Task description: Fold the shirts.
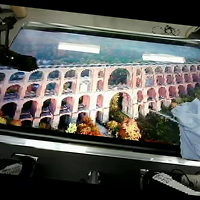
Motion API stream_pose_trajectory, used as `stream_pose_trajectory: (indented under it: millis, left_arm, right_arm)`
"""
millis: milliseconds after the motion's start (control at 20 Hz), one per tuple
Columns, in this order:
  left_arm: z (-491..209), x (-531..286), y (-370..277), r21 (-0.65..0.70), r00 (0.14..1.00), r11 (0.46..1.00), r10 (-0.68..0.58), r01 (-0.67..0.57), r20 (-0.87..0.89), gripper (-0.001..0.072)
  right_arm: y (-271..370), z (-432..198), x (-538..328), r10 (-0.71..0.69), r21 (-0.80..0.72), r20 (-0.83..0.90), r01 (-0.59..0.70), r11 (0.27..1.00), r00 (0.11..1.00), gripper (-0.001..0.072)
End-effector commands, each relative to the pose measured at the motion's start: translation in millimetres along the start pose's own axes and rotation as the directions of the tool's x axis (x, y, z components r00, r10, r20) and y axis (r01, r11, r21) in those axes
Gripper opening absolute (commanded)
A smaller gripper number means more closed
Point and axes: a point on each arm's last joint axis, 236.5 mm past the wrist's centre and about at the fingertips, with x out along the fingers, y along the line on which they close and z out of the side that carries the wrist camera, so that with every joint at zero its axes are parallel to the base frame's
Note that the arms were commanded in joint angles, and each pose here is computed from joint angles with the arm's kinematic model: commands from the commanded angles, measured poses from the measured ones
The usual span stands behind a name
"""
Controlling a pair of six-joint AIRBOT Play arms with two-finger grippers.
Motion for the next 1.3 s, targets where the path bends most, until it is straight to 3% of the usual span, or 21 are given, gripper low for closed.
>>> stream_pose_trajectory:
  millis: [0, 100, 200, 250, 350, 400, 450, 500, 550, 650, 750, 1250]
  left_arm:
    - [8, -4, -2, 0.007, 1.0, 1.0, 0.0, 0.0, 0.03, 0.0025]
    - [19, -8, -5, 0.036, 0.998, 0.999, 0.017, -0.02, 0.063, 0.0023]
    - [29, -5, 11, 0.047, 0.984, 0.985, 0.165, -0.169, 0.066, 0.0023]
    - [30, 0, 23, 0.055, 0.964, 0.963, 0.261, -0.264, 0.054, 0.0022]
    - [18, 23, 35, 0.061, 0.924, 0.923, 0.383, -0.381, -0.026, 0.0031]
    - [1, 42, 27, 0.063, 0.926, 0.932, 0.362, -0.357, -0.112, 0.0229]
    - [-23, 58, 16, 0.063, 0.921, 0.947, 0.321, -0.315, -0.221, 0.0607]
    - [-50, 72, 7, 0.06, 0.9, 0.96, 0.277, -0.273, -0.337, 0.072]
    - [-66, 81, -3, 0.069, 0.893, 0.971, 0.24, -0.231, -0.382, 0.072]
    - [-64, 94, -12, 0.052, 0.93, 0.979, 0.202, -0.196, -0.307, 0.072]
    - [-50, 102, -14, -0.011, 0.954, 0.98, 0.19, -0.198, -0.233, 0.072]
    - [-50, 103, -12, 0.035, 0.952, 0.98, 0.198, -0.195, -0.232, 0.072]
  right_arm:
    - [19, 63, -82, 0.064, -0.075, 0.279, -0.045, 0.996, 0.958, 0.0705]
    - [78, 101, -160, 0.249, -0.251, 0.498, -0.137, 0.958, 0.83, 0.0699]
    - [152, 92, -204, 0.382, -0.462, 0.555, -0.108, 0.88, 0.739, 0.0691]
    - [193, 70, -204, 0.441, -0.539, 0.515, -0.122, 0.833, 0.735, 0.0667]
    - [266, 0, -167, 0.465, -0.694, 0.336, -0.118, 0.71, 0.819, 0.0669]
    - [287, -41, -135, 0.401, -0.742, 0.233, -0.104, 0.662, 0.886, 0.0668]
    - [298, -79, -105, 0.321, -0.772, 0.123, -0.113, 0.626, 0.939, 0.067]
    - [302, -118, -76, 0.232, -0.802, -0.009, -0.146, 0.58, 0.973, 0.0672]
    - [302, -158, -50, 0.137, -0.817, -0.152, -0.203, 0.54, 0.979, 0.0679]
    - [304, -190, -25, 0.053, -0.828, -0.245, -0.237, 0.508, 0.968, 0.068]
    - [313, -190, -21, 0.064, -0.847, -0.203, -0.209, 0.489, 0.977, 0.0679]
    - [306, -192, -22, 0.038, -0.846, -0.216, -0.207, 0.491, 0.976, 0.0671]
